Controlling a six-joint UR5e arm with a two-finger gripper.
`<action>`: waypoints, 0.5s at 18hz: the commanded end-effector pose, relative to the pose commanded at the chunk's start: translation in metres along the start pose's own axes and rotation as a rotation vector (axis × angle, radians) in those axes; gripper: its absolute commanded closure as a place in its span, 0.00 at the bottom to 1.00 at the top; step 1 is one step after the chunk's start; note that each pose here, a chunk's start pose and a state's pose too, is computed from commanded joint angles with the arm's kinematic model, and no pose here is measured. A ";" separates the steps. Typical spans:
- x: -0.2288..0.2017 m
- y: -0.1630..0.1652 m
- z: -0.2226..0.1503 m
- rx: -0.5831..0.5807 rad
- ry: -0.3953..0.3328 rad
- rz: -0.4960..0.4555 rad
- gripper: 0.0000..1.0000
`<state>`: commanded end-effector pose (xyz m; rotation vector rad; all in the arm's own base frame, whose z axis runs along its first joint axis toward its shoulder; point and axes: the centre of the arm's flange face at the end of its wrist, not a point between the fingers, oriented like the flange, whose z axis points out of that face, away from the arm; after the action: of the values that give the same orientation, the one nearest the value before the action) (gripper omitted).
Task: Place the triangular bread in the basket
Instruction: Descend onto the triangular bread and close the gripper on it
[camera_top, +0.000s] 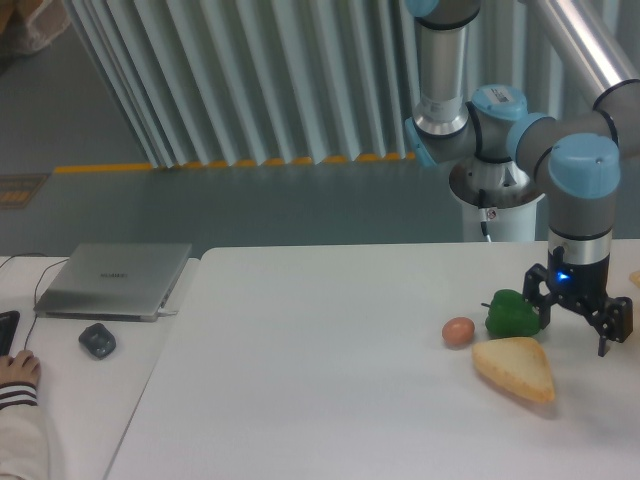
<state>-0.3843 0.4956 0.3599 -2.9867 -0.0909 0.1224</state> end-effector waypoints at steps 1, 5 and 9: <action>0.003 0.000 0.005 -0.004 0.005 -0.017 0.00; 0.018 -0.017 0.016 0.020 -0.020 -0.136 0.00; 0.023 -0.016 0.023 0.004 -0.019 -0.153 0.00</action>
<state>-0.3647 0.5158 0.3379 -2.9606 -0.3204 0.1332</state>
